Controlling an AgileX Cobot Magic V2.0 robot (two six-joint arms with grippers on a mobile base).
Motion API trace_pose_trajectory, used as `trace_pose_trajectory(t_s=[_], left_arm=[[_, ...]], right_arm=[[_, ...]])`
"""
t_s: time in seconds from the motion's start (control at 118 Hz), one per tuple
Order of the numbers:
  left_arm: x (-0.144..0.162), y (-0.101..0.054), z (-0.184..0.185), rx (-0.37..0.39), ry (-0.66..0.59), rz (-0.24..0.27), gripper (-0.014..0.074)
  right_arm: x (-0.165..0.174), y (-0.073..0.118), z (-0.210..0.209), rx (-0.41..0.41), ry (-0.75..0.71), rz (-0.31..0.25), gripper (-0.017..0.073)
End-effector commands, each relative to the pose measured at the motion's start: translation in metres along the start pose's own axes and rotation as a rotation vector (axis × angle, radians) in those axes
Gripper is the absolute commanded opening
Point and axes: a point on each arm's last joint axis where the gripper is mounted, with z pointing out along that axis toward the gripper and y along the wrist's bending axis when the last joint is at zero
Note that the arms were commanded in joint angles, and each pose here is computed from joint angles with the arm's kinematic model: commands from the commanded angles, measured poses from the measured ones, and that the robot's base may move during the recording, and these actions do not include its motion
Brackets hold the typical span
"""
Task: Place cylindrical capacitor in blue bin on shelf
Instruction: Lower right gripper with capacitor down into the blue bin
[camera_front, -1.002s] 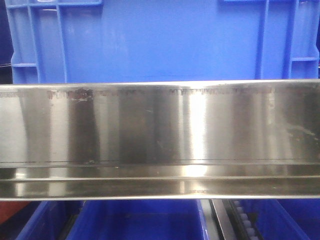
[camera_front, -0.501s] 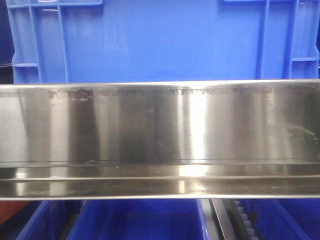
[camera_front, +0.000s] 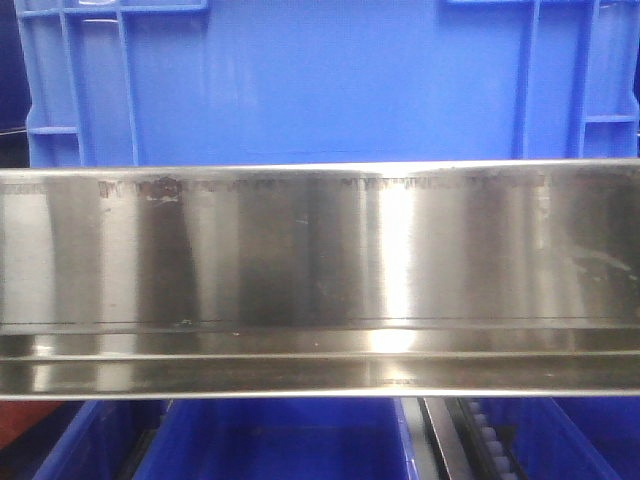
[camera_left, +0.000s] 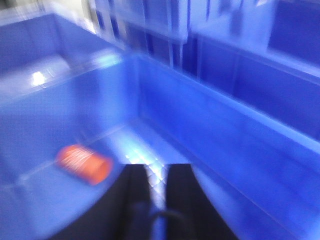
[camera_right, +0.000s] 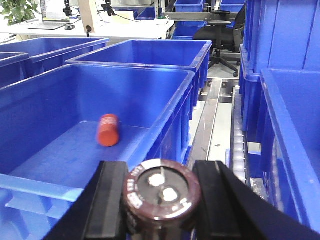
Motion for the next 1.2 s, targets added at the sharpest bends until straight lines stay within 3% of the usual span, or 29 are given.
trace_pose_trajectory(t_s=[0.0,0.246,0.467,0.569,0.764,0.951,1.189], left_arm=[[0.010,0.002,-0.022,-0.028,-0.011,0.024,-0.0111],[0.061,0.007,-0.070,-0.082,-0.008,-0.029,-0.0111],[0.100,0.005,-0.117,-0.120,-0.099,-0.035,-0.0111],[0.111,0.002,-0.134,-0.121,-0.112,-0.034,-0.0111],[0.122,-0.001,-0.154,-0.122,-0.159,-0.030,-0.0111],[0.122,-0.003,-0.156,-0.110,-0.164,-0.043,-0.0111],[0.122,-0.003,-0.156,-0.105,-0.163,-0.048,-0.0111]], right_arm=[[-0.004,0.000,-0.003,0.000,-0.034,-0.008,-0.0160],[-0.008,-0.001,0.011,0.003,-0.011,-0.032,-0.0160],[-0.043,0.002,0.030,-0.012,-0.027,-0.054,-0.0160],[-0.063,0.009,0.049,-0.058,-0.015,-0.064,-0.0160],[-0.083,0.038,0.105,-0.195,0.075,-0.141,-0.0160],[-0.073,0.054,0.166,-0.238,0.207,-0.154,-0.0160],[-0.021,0.057,0.238,-0.231,0.423,-0.164,-0.0160]])
